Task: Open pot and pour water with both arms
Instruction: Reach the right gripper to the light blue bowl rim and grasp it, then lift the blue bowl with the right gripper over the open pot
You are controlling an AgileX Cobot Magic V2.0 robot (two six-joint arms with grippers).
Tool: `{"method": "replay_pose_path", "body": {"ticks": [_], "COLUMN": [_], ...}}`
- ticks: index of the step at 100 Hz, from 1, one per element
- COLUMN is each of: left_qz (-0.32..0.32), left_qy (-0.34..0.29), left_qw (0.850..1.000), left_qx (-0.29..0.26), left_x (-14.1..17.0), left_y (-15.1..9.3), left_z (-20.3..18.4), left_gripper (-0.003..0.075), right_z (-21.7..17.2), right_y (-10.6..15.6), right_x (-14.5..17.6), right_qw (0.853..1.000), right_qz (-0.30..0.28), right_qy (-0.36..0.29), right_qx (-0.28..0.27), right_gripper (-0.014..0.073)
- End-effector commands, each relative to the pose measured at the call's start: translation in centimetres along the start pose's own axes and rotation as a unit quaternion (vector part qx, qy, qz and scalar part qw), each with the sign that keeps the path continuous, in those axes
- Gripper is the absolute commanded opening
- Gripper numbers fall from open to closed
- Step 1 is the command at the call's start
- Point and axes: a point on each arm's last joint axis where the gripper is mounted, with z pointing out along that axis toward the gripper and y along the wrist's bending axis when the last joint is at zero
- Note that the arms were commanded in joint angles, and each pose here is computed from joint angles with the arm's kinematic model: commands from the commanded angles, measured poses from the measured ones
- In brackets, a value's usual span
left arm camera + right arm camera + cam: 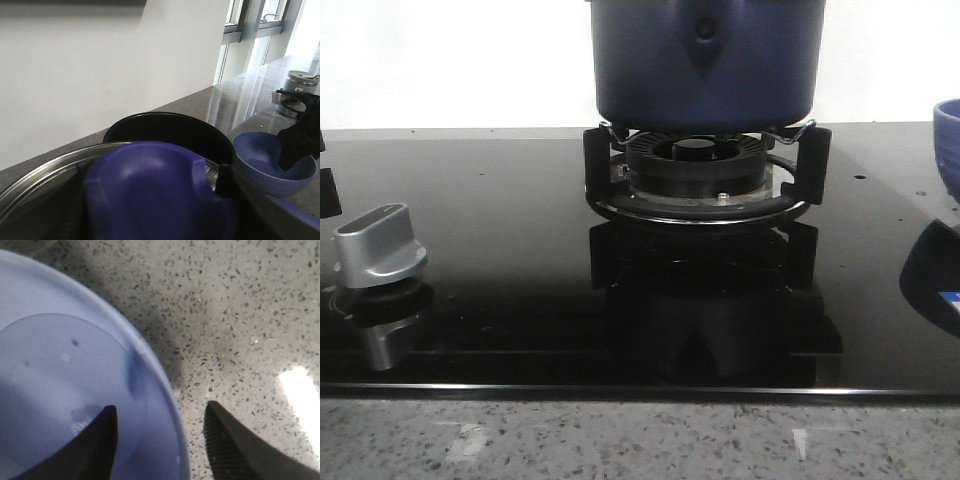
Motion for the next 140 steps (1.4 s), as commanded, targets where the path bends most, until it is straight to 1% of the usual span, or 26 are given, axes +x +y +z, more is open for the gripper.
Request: {"method": "replay_pose_path", "body": {"ticks": [1,15,22,31,35,40,45,48,62,81,88,95,108,116,128,140], "left_qz": [-0.013,-0.013,-0.013,-0.013,-0.013,-0.013,-0.013,-0.013,-0.014,-0.014,-0.015,-0.015,-0.019,-0.021,-0.027,-0.029], "left_qy": [-0.052,-0.052,-0.052,-0.052,-0.052,-0.052,-0.052,-0.052,-0.053,-0.053,-0.054,-0.054,-0.057,-0.059,-0.064,-0.067], "left_qw": [0.999,0.999,0.999,0.999,0.999,0.999,0.999,0.999,0.998,0.998,0.998,0.998,0.998,0.998,0.998,0.997], "left_qx": [0.006,0.006,0.006,0.006,0.006,0.006,0.006,0.006,0.006,0.007,0.008,0.009,0.010,0.010,0.010,0.010], "left_x": [-2.1,-2.1,-2.1,-2.1,-2.1,-2.1,-2.1,-2.1,-2.1,-2.1,-2.1,-2.1,-2.2,-2.2,-2.3,-2.3], "left_y": [-0.6,-0.6,-0.6,-0.6,-0.6,-0.6,-0.6,-0.6,-0.6,-0.6,-0.6,-0.7,-0.6,-0.6,-0.6,-0.6], "left_z": [-0.7,-0.7,-0.7,-0.7,-0.7,-0.7,-0.7,-0.7,-0.7,-0.7,-0.7,-0.7,-0.7,-0.7,-0.7,-0.7], "left_gripper": [0.0252,0.0252,0.0252,0.0252,0.0251,0.0251,0.0251,0.0251,0.0251,0.0251,0.0251,0.0251,0.0251,0.0251,0.0251,0.0251], "right_z": [-0.9,-0.4,0.0,0.6,0.7,0.7,0.4,0.1,-1.6,-5.0,-6.5,-8.2,-11.4,-13.3,-16.3,-18.4], "right_y": [0.0,0.1,0.1,0.0,0.0,0.0,0.0,0.0,0.1,0.6,0.9,1.3,2.7,3.4,4.8,6.5], "right_x": [-0.3,-0.1,0.1,0.4,0.5,0.5,0.5,0.5,0.7,0.8,0.7,0.6,0.4,0.3,0.4,0.4], "right_qw": [0.999,0.999,0.999,0.999,0.999,0.999,0.999,0.999,0.996,0.990,0.987,0.983,0.971,0.964,0.948,0.932], "right_qz": [0.006,0.012,0.017,0.019,0.018,0.014,0.012,0.011,0.007,-0.009,-0.012,-0.018,-0.039,-0.054,-0.085,-0.116], "right_qy": [-0.036,-0.033,-0.029,-0.022,-0.021,-0.021,-0.031,-0.038,-0.073,-0.124,-0.142,-0.154,-0.173,-0.193,-0.232,-0.255], "right_qx": [-0.014,-0.022,-0.027,-0.028,-0.028,-0.028,-0.031,-0.033,-0.045,-0.066,-0.077,-0.099,-0.158,-0.176,-0.202,-0.228], "right_gripper": [0.0313,0.0190,0.0159,0.0141,0.0116,0.0057,-0.0036,-0.0076,-0.0066,-0.0066,-0.0066,-0.0066,-0.0066,-0.0066,-0.0066,-0.0062]}}
